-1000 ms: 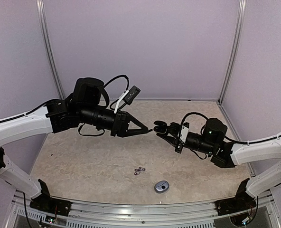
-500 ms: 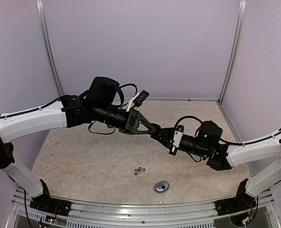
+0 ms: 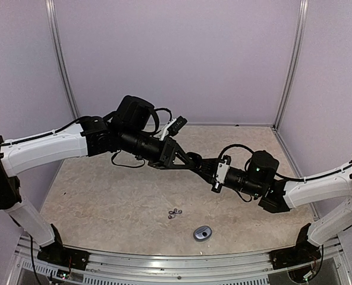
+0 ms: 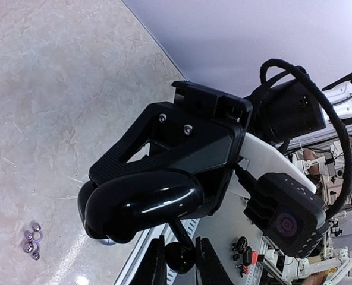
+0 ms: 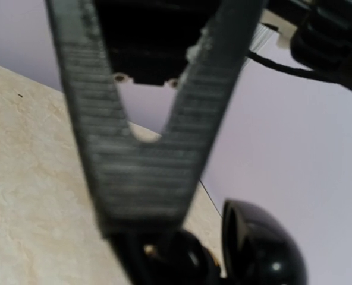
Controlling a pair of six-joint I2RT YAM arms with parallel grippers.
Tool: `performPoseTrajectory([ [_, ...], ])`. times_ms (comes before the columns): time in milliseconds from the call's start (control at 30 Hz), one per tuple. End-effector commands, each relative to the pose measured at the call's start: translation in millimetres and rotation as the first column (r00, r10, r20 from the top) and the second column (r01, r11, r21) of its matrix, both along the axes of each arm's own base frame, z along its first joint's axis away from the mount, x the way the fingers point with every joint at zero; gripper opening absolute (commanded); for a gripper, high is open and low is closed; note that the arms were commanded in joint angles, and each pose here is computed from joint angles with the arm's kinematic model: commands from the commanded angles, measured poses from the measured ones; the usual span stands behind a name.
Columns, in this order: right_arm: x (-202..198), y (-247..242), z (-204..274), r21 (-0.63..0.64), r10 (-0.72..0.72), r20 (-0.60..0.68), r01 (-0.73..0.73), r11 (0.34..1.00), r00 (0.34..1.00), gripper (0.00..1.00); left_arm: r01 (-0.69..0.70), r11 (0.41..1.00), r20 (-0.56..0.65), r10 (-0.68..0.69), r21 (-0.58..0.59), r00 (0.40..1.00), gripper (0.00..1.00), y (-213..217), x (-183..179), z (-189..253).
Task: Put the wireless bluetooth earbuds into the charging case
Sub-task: Insert the right earbud into the right side groove of the charging case.
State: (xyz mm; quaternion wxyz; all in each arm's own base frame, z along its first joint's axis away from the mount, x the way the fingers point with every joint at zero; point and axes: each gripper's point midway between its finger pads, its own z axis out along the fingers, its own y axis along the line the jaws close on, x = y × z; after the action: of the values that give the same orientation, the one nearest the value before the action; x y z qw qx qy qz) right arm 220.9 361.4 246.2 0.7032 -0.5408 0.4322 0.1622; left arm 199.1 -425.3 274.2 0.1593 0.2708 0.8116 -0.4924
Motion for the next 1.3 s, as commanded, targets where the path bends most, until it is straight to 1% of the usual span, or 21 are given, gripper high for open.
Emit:
performPoseTrajectory([
  [0,-4.0,4.8,18.3,0.042,0.010,0.042,-0.012,0.999,0.999,0.00,-0.051,0.999,-0.011,0.051,0.011,0.999,0.07,0.8,14.1,2.1],
  [333,-4.1,9.0,13.4,0.021,0.013,0.040,-0.014,1.000,0.999,0.00,-0.034,0.999,-0.029,0.034,0.007,0.999,0.07,-6.7,12.2,0.3],
  [633,-2.7,8.3,11.1,0.023,0.004,0.028,-0.005,1.000,1.000,0.00,-0.015,1.000,-0.013,0.015,-0.004,1.000,0.06,-7.4,4.2,6.8],
  [767,-3.6,8.1,14.1,0.028,0.008,0.034,-0.008,1.000,0.999,0.00,-0.042,0.999,-0.019,0.043,0.013,0.999,0.06,-6.7,9.3,4.1],
  [1000,-8.7,10.2,22.8,0.053,0.029,0.030,-0.030,0.998,0.999,0.00,-0.085,0.995,-0.046,0.087,0.044,0.995,0.10,-11.4,16.4,-4.4],
  [1267,-10.6,11.6,23.8,0.069,0.037,0.018,-0.038,0.997,0.999,0.00,-0.123,0.986,-0.051,0.129,0.116,0.990,0.13,-15.3,21.0,-13.2],
])
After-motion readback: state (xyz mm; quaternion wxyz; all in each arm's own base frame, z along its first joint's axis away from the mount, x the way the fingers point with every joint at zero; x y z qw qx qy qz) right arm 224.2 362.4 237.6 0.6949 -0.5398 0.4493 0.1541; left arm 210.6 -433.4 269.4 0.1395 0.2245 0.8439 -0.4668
